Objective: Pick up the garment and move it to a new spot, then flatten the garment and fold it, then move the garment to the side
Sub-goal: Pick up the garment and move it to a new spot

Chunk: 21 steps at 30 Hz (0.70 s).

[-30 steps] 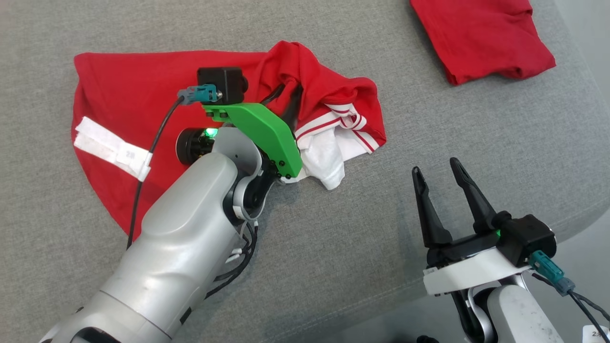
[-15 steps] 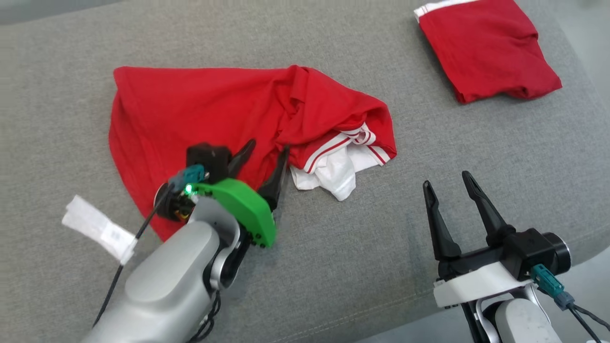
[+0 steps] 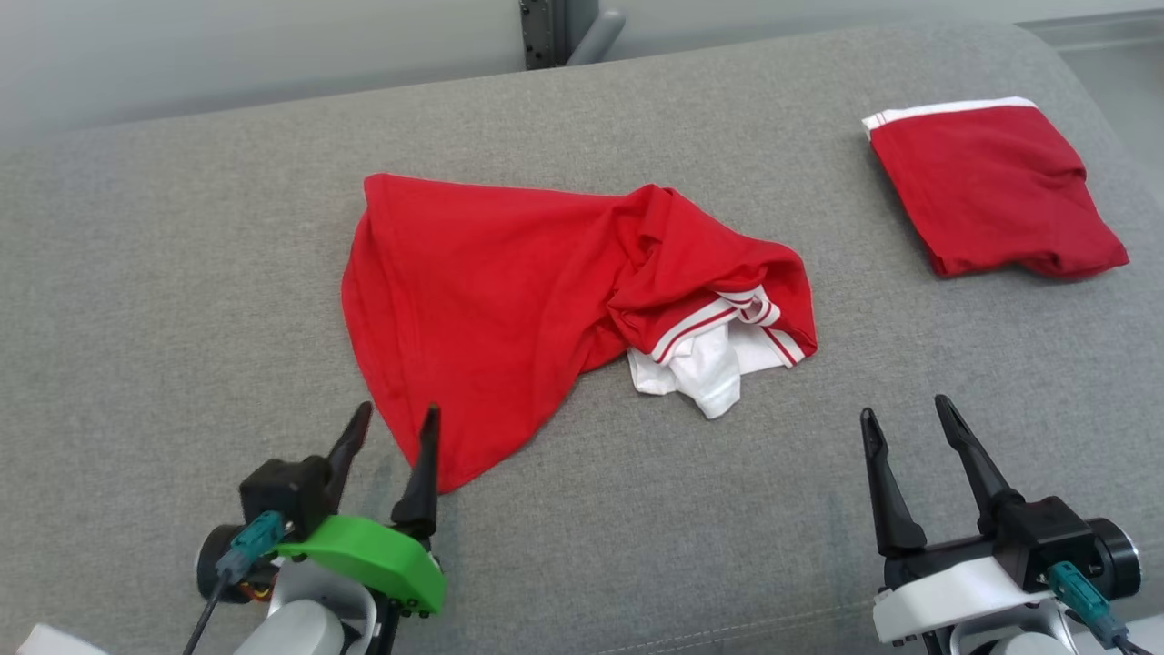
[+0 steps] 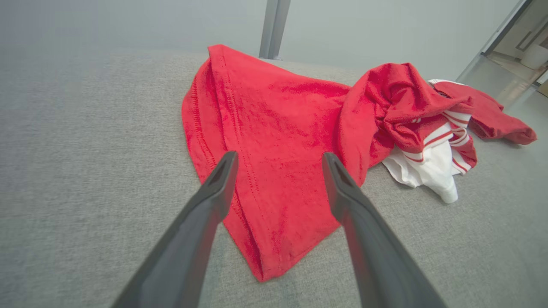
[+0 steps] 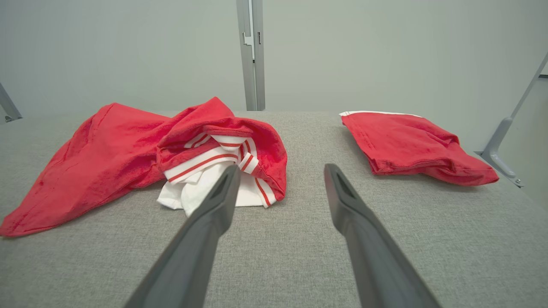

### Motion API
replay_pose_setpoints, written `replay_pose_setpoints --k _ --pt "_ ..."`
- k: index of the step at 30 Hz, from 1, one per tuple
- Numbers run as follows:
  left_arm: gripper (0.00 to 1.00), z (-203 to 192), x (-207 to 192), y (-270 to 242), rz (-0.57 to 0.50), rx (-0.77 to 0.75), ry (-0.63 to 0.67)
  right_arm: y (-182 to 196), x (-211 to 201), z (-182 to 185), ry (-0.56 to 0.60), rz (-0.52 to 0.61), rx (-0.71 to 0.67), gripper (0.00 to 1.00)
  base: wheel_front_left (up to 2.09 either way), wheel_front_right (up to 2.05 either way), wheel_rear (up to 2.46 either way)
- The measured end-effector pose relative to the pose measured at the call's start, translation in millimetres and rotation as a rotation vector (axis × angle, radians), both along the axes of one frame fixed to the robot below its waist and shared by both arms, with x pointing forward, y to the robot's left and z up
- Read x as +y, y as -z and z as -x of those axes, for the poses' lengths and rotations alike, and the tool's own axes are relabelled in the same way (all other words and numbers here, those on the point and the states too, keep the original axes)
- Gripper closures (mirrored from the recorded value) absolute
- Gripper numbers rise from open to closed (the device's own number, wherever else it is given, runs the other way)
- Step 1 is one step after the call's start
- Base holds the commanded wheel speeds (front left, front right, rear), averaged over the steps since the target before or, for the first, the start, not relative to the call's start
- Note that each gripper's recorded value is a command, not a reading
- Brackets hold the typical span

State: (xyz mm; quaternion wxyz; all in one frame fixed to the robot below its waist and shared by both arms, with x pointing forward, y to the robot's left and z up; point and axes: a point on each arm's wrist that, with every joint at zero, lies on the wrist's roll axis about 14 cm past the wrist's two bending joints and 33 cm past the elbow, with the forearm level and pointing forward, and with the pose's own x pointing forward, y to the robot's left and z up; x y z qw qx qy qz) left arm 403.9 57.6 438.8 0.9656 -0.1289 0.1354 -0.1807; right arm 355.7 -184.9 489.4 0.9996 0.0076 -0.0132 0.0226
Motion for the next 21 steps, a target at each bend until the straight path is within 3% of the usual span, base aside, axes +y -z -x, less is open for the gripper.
replay_pose_setpoints --k 12,17,21 --pt "0.00 52.7 108.1 -25.6 -0.024 -0.122 -0.322 -1.3 8.5 17.3 -0.034 0.015 -0.005 0.00 0.00 0.00 0.00" --pt "0.00 71.5 142.3 -33.7 -0.053 -0.169 -0.401 -4.6 14.7 18.0 -0.056 0.017 -0.017 0.00 0.00 0.00 0.00" --pt "0.00 82.8 149.6 -39.9 -0.049 -0.207 -0.383 -4.2 15.8 18.5 -0.063 0.026 -0.017 0.00 0.00 0.00 0.00"
